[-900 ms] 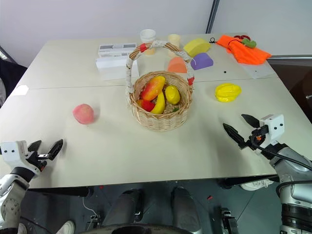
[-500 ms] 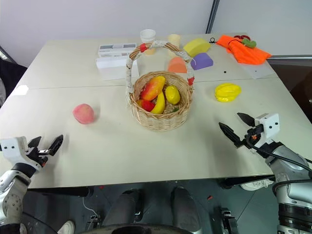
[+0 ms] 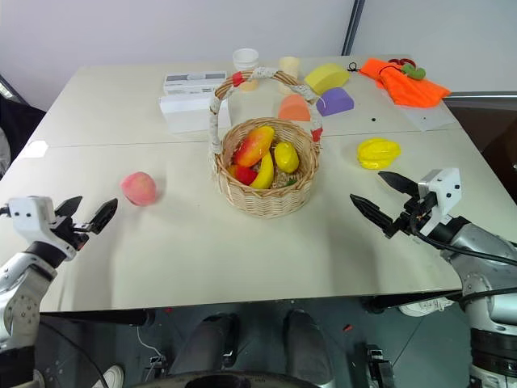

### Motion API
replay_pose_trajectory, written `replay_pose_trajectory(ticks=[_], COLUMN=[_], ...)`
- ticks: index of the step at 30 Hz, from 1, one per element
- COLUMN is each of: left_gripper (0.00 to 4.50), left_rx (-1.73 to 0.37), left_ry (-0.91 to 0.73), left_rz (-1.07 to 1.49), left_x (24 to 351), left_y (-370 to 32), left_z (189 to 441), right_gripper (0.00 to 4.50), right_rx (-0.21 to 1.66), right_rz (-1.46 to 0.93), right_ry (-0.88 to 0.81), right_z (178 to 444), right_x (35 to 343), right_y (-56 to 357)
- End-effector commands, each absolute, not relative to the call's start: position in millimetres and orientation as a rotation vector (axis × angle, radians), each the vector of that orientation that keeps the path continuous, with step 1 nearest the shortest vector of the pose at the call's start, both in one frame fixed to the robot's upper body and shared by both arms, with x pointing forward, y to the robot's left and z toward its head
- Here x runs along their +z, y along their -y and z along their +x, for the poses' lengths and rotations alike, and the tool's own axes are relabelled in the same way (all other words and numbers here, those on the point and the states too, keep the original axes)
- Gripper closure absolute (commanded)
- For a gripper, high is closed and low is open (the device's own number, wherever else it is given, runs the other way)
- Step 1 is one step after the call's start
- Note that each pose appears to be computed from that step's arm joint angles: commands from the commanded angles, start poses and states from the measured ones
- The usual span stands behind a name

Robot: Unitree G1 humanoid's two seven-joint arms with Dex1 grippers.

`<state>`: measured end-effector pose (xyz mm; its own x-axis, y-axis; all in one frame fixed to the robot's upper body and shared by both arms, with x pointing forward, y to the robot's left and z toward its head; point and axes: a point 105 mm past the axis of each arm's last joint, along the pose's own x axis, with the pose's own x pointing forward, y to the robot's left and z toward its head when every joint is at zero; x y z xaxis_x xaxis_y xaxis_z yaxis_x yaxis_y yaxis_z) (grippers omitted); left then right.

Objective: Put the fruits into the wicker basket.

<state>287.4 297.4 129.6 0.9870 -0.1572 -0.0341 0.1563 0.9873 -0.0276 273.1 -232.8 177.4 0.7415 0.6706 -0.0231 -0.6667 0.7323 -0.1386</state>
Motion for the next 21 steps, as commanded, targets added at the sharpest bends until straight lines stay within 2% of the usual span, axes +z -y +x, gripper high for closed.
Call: replay_pose_trajectory(ticks=[1,5,10,17,19,21], left_gripper=[0.0,0.0,0.0,0.0,0.53,1.29], left_rx=[-0.242,-0.246,-0.248,-0.245,-0.235,-0.209], left_ry=[0.008,-0.017,-0.165,-0.272,-0.276,-0.269], left_rz=[0.017,0.018,0.098,0.11,0.107,0.108], left_x=[154.6,164.4,152.9,139.2,137.0,137.4], left_y=[-279.4,-270.0,-261.8,-256.6,-258.5,-264.6], left_z=[296.3,311.5,324.9,330.6,331.4,332.5], right_gripper=[0.04,0.04,0.04,0.04,0.0,0.0], right_rx=[0.861,1.05,1.247,1.292,1.29,1.283], right_rz=[-0.157,-0.176,-0.215,-0.214,-0.215,-0.222], right_ry=[0.078,0.091,0.116,0.154,0.15,0.144], right_z=[259.5,239.8,219.0,216.0,216.4,217.1], right_x=[203.4,220.4,229.4,229.4,227.4,224.9], right_y=[208.2,166.1,120.1,101.2,100.9,101.9])
